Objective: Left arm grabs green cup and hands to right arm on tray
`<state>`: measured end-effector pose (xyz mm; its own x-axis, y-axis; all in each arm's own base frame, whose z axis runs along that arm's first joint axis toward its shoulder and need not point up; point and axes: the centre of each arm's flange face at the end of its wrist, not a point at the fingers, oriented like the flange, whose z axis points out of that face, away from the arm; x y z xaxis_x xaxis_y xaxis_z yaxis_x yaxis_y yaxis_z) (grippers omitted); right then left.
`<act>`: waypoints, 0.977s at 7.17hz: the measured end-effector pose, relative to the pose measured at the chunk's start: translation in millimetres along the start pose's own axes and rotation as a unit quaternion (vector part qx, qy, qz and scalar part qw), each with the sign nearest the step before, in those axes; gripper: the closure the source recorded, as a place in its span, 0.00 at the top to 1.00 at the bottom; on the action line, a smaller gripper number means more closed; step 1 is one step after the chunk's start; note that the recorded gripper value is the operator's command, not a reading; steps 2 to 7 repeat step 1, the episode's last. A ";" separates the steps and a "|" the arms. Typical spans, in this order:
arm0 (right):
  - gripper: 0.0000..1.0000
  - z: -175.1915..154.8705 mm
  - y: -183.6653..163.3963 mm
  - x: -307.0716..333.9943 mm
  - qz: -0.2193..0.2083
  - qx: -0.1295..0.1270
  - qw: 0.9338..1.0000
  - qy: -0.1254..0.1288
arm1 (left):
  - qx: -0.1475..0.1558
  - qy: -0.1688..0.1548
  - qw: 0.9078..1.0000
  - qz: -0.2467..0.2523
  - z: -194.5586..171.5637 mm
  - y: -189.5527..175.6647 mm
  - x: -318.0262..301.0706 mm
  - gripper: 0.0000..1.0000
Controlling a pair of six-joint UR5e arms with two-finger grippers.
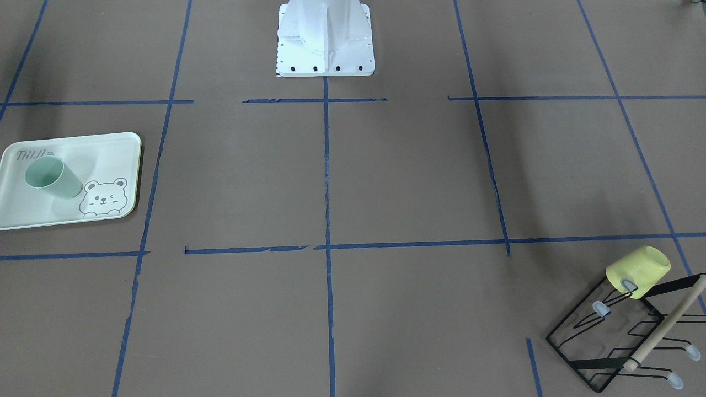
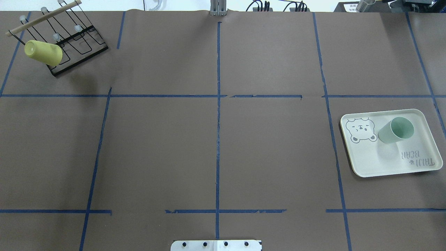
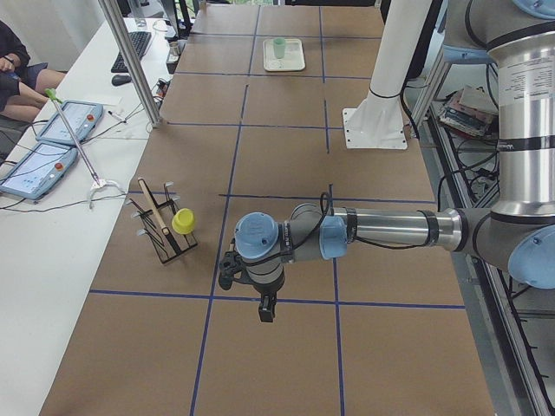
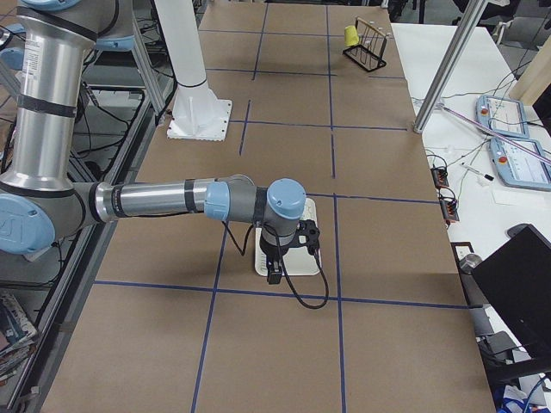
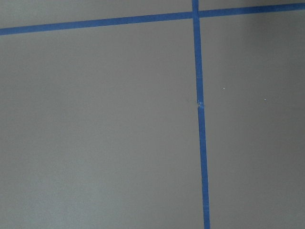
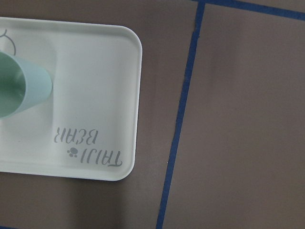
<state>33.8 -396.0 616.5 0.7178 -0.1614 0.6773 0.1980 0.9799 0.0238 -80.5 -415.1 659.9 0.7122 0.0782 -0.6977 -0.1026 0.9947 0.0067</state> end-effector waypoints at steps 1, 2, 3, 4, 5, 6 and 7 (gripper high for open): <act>1.00 0.0 0.0 0.0 0.000 0.000 1.000 0.000 | 0.000 0.000 1.000 0.000 -0.3 -0.2 0.2 1.00; 1.00 0.0 0.0 0.0 0.000 0.000 1.000 0.000 | 0.000 0.000 1.000 0.000 -0.3 -0.2 0.2 1.00; 1.00 0.0 0.0 0.0 0.000 0.000 1.000 0.000 | 0.000 0.000 1.000 0.000 -0.3 -0.2 0.2 1.00; 1.00 0.0 0.0 0.0 0.000 0.000 1.000 0.000 | 0.000 0.000 1.000 0.000 -0.3 -0.2 0.2 1.00; 1.00 0.0 0.0 0.0 0.000 0.000 1.000 0.000 | 0.000 0.000 1.000 0.000 -0.3 -0.2 0.2 1.00; 1.00 0.0 0.0 0.0 0.000 0.000 1.000 0.000 | 0.000 0.000 1.000 0.000 -0.3 -0.2 0.2 1.00; 1.00 0.0 0.0 0.0 0.000 0.000 1.000 0.000 | 0.000 0.000 1.000 0.000 -0.3 -0.2 0.2 1.00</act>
